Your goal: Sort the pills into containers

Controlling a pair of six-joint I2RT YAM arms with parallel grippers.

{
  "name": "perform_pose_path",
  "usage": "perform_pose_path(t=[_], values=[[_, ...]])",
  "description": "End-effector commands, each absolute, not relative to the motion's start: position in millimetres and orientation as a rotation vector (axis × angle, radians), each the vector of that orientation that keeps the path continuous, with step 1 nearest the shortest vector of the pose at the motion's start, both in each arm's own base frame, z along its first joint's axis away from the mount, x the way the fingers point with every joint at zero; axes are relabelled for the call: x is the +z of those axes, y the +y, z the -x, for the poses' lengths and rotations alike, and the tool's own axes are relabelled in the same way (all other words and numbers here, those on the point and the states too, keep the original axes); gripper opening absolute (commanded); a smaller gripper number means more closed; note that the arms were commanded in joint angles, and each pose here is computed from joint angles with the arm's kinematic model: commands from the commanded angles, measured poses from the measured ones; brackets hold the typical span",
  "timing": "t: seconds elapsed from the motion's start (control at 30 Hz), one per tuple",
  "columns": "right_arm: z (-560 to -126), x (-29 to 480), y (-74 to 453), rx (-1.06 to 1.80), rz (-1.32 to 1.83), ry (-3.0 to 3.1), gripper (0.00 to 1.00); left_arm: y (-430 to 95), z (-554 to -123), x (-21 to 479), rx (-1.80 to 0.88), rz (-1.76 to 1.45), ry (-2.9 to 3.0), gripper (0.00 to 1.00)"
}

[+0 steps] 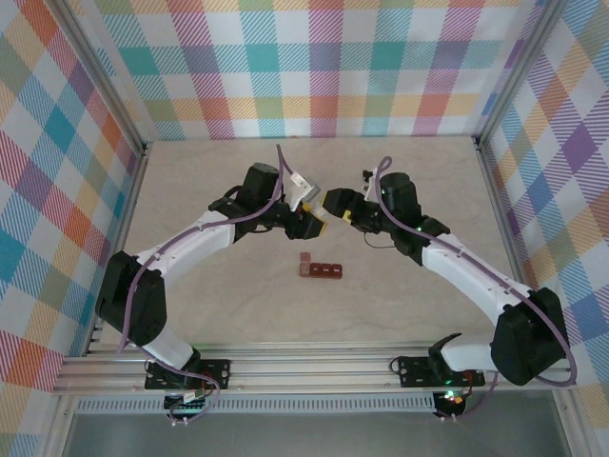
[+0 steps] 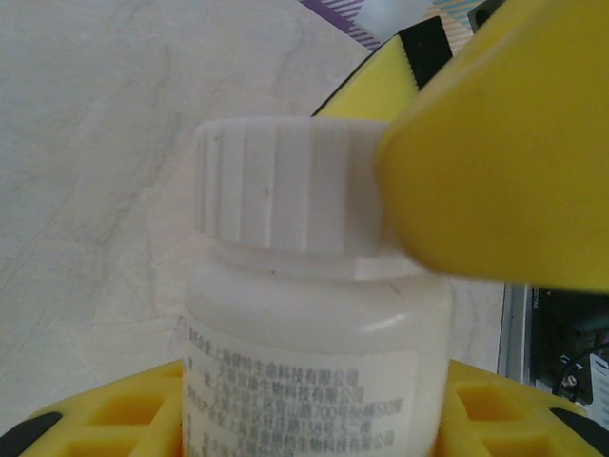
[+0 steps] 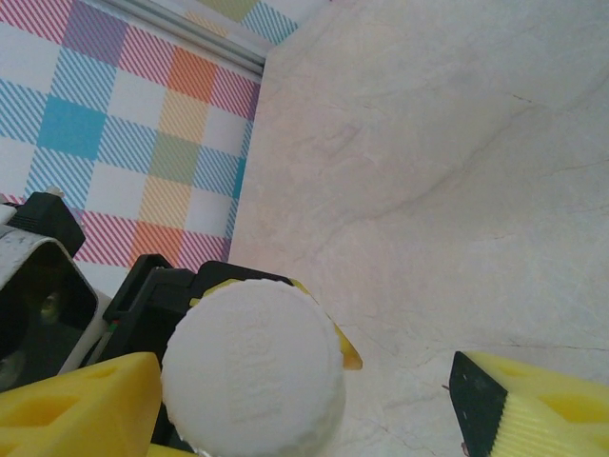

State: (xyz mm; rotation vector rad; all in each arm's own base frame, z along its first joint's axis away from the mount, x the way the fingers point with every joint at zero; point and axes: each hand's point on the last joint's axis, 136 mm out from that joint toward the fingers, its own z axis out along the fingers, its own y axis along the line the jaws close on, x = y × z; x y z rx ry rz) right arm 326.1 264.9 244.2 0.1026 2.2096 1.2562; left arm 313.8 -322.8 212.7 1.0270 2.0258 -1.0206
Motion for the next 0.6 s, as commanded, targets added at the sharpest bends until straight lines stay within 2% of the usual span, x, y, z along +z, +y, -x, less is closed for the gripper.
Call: perform_pose_path(t=[0.0,0.13,0.57], values=[[-333.2,271.7,275.7,1.278,-0.039,2.127,0.79,-329.1,-311.2,224.6,-1.054,-1.053,1.993,0.0],[-335.4,273.5,277.9,1.276,-0.034,2.125,0.76,-329.3,-309.8,222.7,-1.058,-1.058,1.998,0.0],[-330.1,264.4,283.5,1.272,0.053,2.163,0.48,-330.9,-310.0,226.6,-1.075,-1.057,1.992,0.0]])
